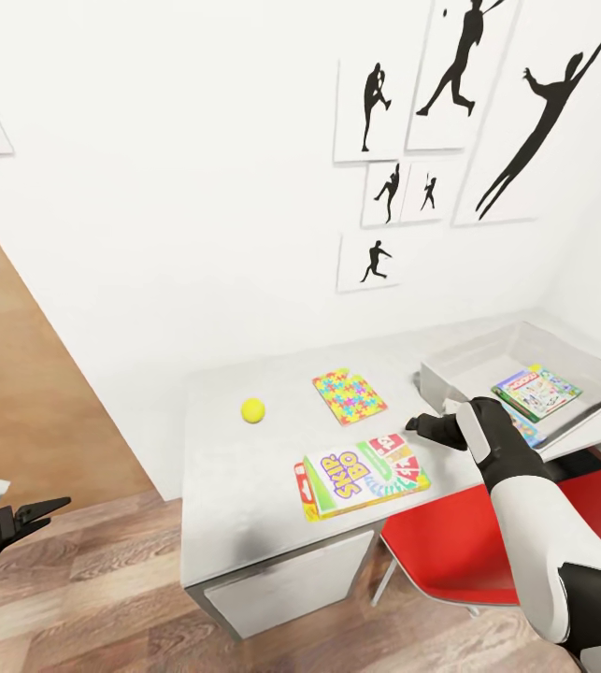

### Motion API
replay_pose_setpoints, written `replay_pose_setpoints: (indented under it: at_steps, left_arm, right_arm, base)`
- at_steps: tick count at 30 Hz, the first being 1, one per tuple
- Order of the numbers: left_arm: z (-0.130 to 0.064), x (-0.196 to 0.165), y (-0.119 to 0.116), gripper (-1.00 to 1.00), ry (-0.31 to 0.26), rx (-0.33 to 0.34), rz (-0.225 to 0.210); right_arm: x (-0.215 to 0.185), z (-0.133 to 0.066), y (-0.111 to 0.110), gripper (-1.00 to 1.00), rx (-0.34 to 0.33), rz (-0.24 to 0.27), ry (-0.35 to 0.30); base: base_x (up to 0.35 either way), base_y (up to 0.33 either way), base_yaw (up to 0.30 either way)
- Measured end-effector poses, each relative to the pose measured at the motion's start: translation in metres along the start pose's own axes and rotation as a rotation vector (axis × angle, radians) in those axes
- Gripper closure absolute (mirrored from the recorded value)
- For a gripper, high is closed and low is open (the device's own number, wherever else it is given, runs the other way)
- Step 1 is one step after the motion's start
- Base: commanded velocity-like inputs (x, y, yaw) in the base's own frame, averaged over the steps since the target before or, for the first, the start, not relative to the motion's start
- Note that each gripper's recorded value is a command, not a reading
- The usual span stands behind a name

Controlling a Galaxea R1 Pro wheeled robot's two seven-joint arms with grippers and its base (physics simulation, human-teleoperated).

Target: Put all the toys in the child's room - the three board games (two on the bed and one on the table), the two jigsaw puzzles on the table, and the tennis ball on the table - inside the toy box on the table in the child's room.

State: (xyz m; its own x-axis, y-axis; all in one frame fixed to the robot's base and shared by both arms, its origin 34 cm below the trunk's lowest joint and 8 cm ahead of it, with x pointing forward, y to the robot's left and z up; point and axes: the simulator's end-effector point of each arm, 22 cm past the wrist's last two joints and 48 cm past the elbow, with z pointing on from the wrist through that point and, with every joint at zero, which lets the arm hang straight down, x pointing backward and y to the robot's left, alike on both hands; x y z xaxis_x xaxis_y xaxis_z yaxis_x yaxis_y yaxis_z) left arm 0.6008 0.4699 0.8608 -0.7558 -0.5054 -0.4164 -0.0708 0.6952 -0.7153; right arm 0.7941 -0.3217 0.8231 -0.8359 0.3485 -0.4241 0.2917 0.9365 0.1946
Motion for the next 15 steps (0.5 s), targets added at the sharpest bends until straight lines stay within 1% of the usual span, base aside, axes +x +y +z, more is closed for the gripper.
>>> replay_pose_setpoints:
  at_steps: [15]
  left_arm:
    - [0.0005,0.0007,0.0000,-1.00,0.002,0.000,-0.001]
  right_arm:
    - [0.0003,0.0003,0.0002,-1.00,0.000,0.000,0.001]
  base:
    - [0.000,0.032,0.000]
